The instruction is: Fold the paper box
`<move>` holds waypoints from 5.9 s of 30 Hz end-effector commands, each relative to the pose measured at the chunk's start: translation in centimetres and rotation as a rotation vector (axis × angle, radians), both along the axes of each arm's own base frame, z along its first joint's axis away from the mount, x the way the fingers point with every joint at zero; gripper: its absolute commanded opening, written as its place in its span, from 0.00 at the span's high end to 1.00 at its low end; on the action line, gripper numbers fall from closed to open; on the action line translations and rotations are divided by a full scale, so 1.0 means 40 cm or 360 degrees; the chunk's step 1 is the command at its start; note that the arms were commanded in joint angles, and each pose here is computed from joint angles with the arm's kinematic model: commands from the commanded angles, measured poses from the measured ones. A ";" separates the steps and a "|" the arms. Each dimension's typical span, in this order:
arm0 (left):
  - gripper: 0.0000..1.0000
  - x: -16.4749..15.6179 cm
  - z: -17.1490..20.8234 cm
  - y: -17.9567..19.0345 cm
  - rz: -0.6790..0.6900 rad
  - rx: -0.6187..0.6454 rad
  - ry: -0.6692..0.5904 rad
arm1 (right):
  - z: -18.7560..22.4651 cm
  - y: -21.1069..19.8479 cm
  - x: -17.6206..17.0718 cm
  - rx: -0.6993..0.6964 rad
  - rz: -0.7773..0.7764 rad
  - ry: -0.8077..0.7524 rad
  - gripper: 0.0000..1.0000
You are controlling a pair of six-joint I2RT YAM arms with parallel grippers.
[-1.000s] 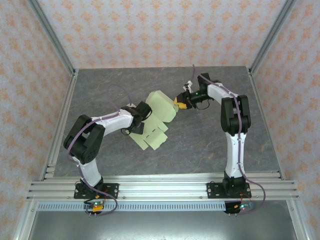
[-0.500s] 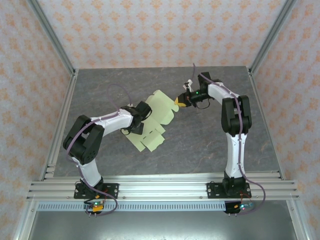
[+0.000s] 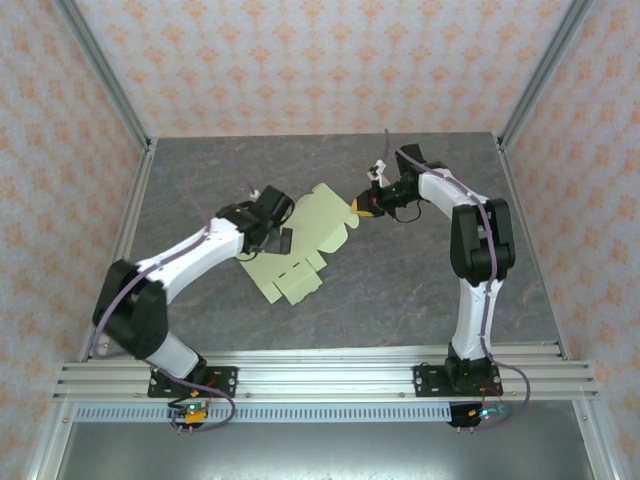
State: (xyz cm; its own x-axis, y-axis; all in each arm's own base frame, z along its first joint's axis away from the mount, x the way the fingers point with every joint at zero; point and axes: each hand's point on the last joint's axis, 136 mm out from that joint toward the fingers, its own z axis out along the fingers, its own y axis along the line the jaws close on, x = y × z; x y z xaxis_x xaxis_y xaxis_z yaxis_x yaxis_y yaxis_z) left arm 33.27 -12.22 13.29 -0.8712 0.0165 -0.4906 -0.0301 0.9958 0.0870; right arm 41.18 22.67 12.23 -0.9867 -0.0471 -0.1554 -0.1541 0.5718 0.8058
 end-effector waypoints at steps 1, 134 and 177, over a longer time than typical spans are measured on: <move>0.00 -0.019 0.134 -0.006 0.0008 -0.0239 -0.0143 | 0.125 -0.006 0.022 -0.0079 -0.0091 -0.0268 1.00; 0.32 0.051 -0.158 -0.010 -0.0049 -0.0890 -0.0232 | 0.063 -0.019 -0.049 -0.1046 -0.0124 -0.1384 1.00; 1.00 0.025 -0.084 -0.069 -0.0175 -0.1143 -0.0363 | 0.031 0.249 -0.322 -0.0661 0.0058 -0.1167 0.01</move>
